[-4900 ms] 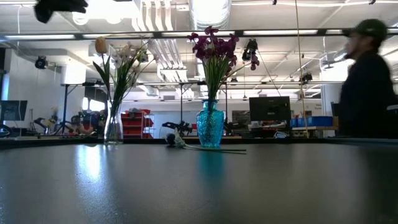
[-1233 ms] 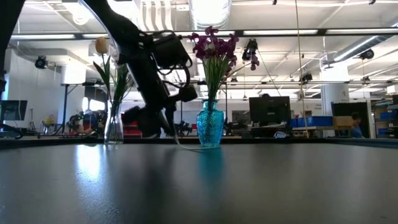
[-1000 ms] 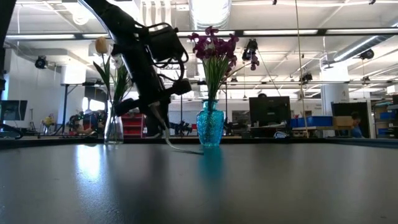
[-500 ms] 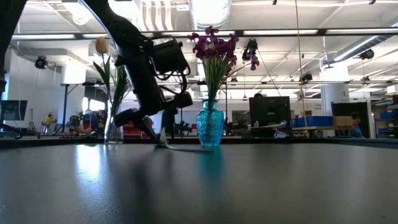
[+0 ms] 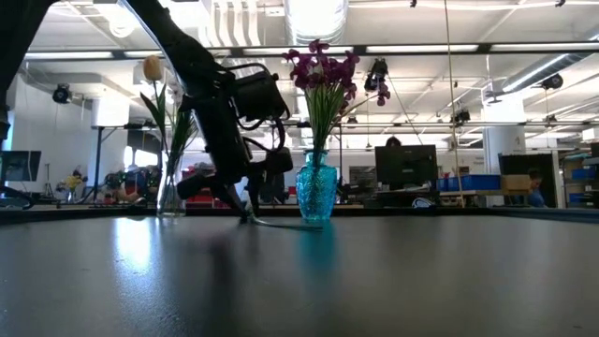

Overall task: Sort flowers into vase by color
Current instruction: Put the black flower into the blue vase

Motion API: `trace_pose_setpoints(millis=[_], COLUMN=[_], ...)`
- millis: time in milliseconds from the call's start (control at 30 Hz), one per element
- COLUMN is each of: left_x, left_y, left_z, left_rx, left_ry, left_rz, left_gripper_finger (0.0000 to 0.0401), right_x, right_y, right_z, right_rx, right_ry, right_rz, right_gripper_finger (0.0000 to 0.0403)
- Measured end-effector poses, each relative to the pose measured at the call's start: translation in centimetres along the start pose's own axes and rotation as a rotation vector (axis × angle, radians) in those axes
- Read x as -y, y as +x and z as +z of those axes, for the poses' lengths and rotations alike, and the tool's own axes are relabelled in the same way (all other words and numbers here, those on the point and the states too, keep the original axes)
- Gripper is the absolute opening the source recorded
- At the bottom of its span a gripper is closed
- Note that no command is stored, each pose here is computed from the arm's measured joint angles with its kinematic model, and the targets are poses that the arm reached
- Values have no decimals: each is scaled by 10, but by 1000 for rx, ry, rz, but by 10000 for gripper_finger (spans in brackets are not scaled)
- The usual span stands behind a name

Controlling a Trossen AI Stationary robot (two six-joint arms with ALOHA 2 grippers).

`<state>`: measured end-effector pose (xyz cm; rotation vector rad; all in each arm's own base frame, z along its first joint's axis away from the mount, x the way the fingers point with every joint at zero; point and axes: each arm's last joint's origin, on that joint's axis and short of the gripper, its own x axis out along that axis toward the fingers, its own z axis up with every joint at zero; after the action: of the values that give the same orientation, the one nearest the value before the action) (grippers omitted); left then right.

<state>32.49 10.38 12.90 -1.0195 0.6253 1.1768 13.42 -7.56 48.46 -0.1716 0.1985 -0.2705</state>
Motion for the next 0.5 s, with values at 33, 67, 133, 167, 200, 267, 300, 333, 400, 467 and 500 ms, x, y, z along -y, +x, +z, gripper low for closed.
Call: trace_pose_setpoints(millis=[33,67,133,167,200,267,300,333,400,467,500], left_x=[0,0,0,1,1,3,5,7,14,21,25], left_y=[0,0,-2,-5,-8,-17,-23,-30,-46,-67,-77], left_z=[0,0,1,2,3,8,10,13,20,29,35], left_rx=[2,4,16,28,42,82,106,132,196,281,327], left_ry=[3,10,26,31,29,24,33,47,70,91,98], left_rz=[2,3,0,0,-3,-22,-31,-45,-79,-111,-125], left_gripper_finger=[63,49,21,12,7,8,8,6,3,3,2], right_x=[0,0,0,0,0,0,0,0,0,0,0], right_y=[0,0,0,0,0,0,0,0,0,0,0], right_z=[0,0,0,0,0,0,0,0,0,0,0], right_rx=[0,0,0,0,0,0,0,0,0,0,0], right_ry=[0,0,0,0,0,0,0,0,-1,-1,-1], right_rz=[0,0,0,0,0,0,0,0,0,0,0], right_gripper_finger=[9,9,9,9,9,9,9,9,9,9,9])
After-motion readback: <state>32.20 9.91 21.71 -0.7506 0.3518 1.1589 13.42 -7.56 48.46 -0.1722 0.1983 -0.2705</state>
